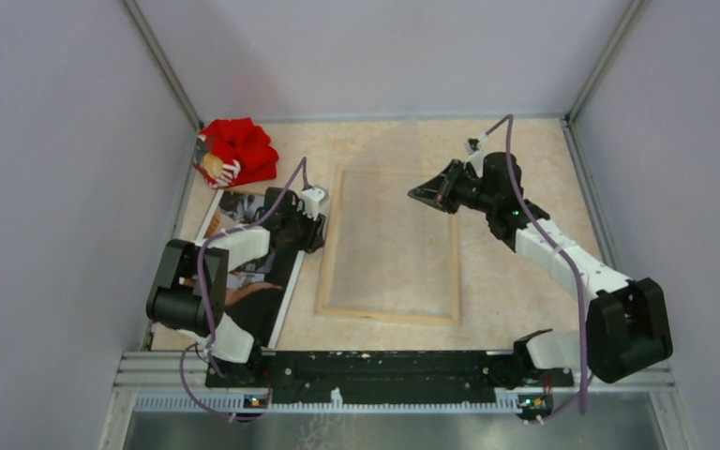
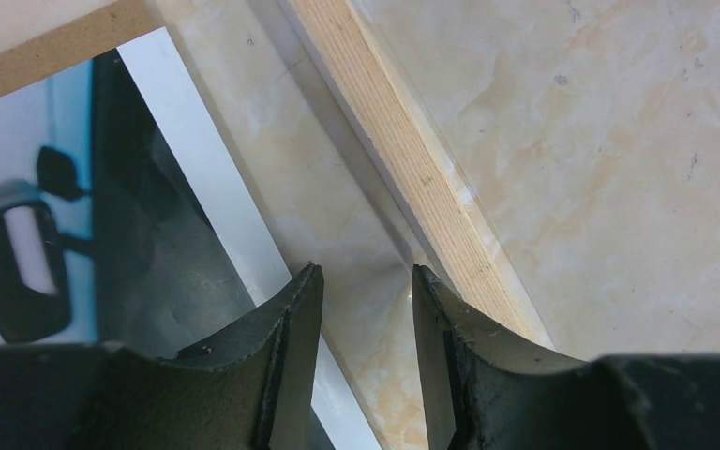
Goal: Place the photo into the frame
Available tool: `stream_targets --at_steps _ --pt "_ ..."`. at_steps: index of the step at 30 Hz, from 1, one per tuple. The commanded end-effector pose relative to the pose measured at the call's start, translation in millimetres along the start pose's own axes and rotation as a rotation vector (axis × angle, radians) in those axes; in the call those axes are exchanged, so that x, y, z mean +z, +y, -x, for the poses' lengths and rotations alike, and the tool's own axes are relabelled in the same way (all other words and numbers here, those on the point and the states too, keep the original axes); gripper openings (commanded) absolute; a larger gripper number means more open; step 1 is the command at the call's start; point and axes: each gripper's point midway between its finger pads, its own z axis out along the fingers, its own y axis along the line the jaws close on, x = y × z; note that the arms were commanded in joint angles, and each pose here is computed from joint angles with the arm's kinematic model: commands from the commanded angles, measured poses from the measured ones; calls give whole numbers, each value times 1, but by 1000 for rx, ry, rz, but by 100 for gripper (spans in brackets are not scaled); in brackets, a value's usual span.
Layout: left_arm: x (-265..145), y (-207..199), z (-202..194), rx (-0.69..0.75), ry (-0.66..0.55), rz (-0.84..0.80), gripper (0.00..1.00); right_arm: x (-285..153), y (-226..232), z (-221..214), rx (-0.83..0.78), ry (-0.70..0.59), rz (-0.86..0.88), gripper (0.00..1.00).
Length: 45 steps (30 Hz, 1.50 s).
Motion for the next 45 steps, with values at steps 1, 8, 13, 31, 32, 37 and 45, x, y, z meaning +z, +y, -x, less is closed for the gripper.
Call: stream_targets --at_steps 1,8,13,31,32,37,45 --pt "-4 -1 -1 21 6 1 47 -16 12 6 52 -66 13 0" --pt "-3 -2 -1 20 5 -2 47 -29 16 4 95 -118 16 0" --pt "-3 -3 -1 20 7 -2 47 -22 20 -7 115 -92 41 0" --pt "-2 -4 -3 20 10 -7 47 6 53 -6 159 -84 161 0" --pt "-2 -4 -4 19 13 -8 47 7 53 -7 169 -83 166 0" --pt "-2 -4 -4 20 12 -8 47 13 48 -11 201 -85 166 0" --pt "-1 -5 -6 17 20 -14 47 13 32 -16 222 -97 119 0"
